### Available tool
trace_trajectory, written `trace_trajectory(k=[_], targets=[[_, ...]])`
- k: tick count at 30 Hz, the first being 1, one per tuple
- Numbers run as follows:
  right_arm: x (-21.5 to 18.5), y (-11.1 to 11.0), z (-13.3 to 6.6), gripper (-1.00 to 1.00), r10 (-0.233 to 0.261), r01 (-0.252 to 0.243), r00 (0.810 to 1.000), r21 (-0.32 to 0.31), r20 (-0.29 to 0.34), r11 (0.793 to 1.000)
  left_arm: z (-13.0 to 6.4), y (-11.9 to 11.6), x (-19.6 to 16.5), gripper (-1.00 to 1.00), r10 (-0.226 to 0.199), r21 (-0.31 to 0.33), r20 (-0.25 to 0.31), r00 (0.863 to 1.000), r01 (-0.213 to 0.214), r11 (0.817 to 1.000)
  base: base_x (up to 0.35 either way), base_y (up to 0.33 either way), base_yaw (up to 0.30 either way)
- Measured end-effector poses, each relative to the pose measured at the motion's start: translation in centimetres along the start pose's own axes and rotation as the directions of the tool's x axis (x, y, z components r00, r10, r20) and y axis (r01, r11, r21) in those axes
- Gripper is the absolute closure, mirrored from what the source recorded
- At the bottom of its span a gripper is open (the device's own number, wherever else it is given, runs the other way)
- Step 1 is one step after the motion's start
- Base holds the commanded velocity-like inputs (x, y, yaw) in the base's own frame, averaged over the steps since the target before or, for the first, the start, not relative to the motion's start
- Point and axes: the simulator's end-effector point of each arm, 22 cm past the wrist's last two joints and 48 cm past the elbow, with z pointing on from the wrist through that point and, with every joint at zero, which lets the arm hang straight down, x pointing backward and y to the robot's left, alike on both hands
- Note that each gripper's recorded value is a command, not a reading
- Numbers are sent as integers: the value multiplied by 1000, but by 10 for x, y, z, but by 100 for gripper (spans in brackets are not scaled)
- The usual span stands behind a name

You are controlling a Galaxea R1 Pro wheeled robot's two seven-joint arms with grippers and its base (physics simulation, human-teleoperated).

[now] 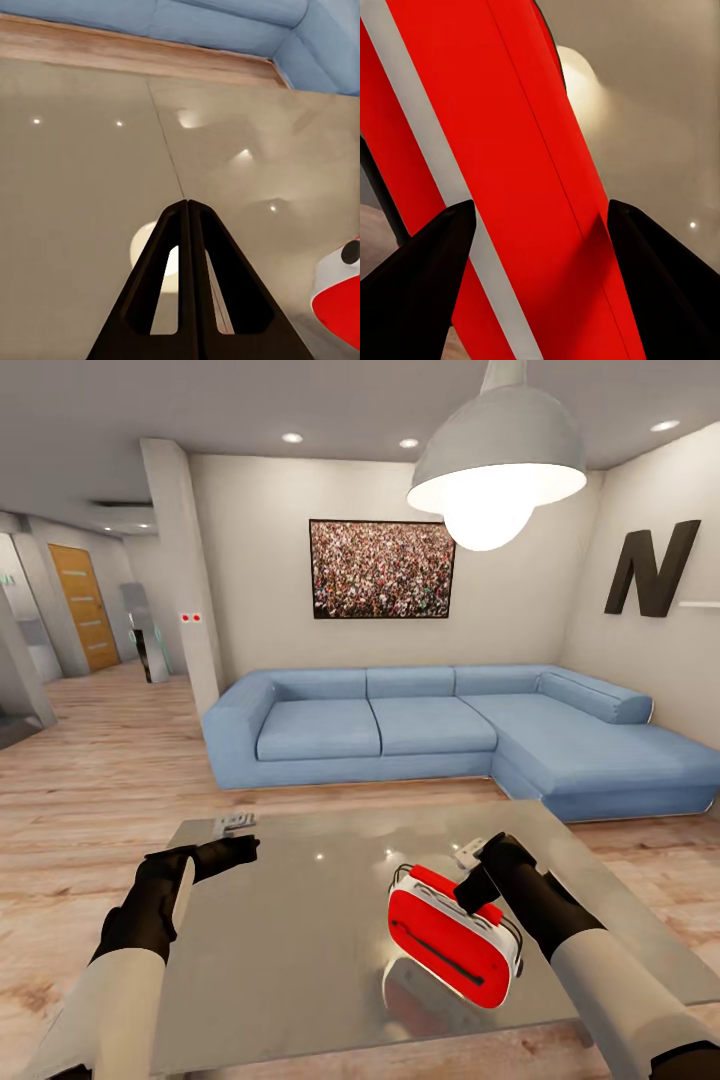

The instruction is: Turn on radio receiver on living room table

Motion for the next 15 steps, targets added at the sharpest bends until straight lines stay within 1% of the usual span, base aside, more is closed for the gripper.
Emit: trace_trajectory(k=[5,10,15], targets=[[0,0,0,100,0,0,1000,0,0,1000,0,0,0,100,0,0,-1,1000,0,1000,0,0,0],[4,2,8,100,2,-2,1000,-1,1,1000,4,3,9,100,0,0,-1,1000,0,1000,0,0,0],[4,2,8,100,3,-3,1000,-2,3,1000,4,3,9,100,0,1,-1,1000,0,1000,0,0,0]])
